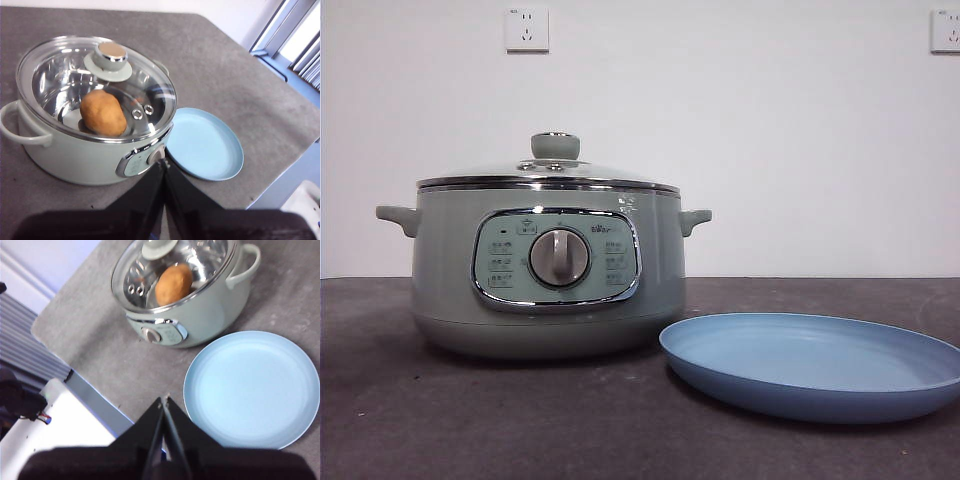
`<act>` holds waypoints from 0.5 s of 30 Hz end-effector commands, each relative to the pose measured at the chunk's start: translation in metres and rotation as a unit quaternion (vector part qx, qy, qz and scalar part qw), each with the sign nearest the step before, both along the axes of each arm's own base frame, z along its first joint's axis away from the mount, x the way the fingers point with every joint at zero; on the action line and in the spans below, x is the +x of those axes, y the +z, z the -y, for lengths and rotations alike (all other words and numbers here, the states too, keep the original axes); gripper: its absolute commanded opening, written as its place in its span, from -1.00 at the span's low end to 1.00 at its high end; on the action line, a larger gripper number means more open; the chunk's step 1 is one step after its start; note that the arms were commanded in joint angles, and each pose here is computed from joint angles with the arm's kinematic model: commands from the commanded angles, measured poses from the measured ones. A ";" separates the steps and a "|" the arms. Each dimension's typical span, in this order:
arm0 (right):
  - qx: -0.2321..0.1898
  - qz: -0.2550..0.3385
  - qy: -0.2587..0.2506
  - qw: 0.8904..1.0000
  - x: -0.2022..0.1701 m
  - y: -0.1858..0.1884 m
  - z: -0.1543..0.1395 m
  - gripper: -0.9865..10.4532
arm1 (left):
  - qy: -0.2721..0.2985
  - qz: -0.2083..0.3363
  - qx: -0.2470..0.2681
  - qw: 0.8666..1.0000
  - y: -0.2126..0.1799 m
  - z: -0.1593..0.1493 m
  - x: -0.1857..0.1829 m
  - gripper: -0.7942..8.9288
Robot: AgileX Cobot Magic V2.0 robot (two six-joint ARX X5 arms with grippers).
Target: Take the potato out from the steamer,put the potato on the plate,close the lid
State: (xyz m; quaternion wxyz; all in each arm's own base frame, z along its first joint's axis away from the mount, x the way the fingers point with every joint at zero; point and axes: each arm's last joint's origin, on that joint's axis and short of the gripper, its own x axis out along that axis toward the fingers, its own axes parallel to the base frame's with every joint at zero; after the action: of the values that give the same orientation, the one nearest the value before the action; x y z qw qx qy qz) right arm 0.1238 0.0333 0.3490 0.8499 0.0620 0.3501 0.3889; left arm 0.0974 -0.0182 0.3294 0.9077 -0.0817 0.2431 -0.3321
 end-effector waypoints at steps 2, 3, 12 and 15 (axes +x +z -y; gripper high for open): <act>-0.006 0.014 0.011 1.000 0.003 0.001 -0.001 -0.81 | -0.006 0.017 0.011 1.000 0.002 0.000 0.000 -0.81; -0.006 0.015 0.012 1.000 0.003 0.001 -0.001 -0.80 | -0.006 0.016 0.011 1.000 0.002 0.000 0.000 -0.69; 0.001 0.008 0.003 1.000 0.003 0.001 -0.001 0.33 | 0.007 0.026 0.015 1.000 0.004 -0.001 0.001 0.51; 0.001 0.008 0.003 1.000 0.003 0.001 -0.001 0.33 | 0.017 0.036 0.020 0.999 0.005 -0.001 0.003 0.52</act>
State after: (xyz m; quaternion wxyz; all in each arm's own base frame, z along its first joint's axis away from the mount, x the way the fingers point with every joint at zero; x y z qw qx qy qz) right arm 0.1269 0.0340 0.3489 0.8506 0.0578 0.3461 0.3917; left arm 0.0999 -0.0173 0.3320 0.9195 -0.0630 0.2248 -0.3162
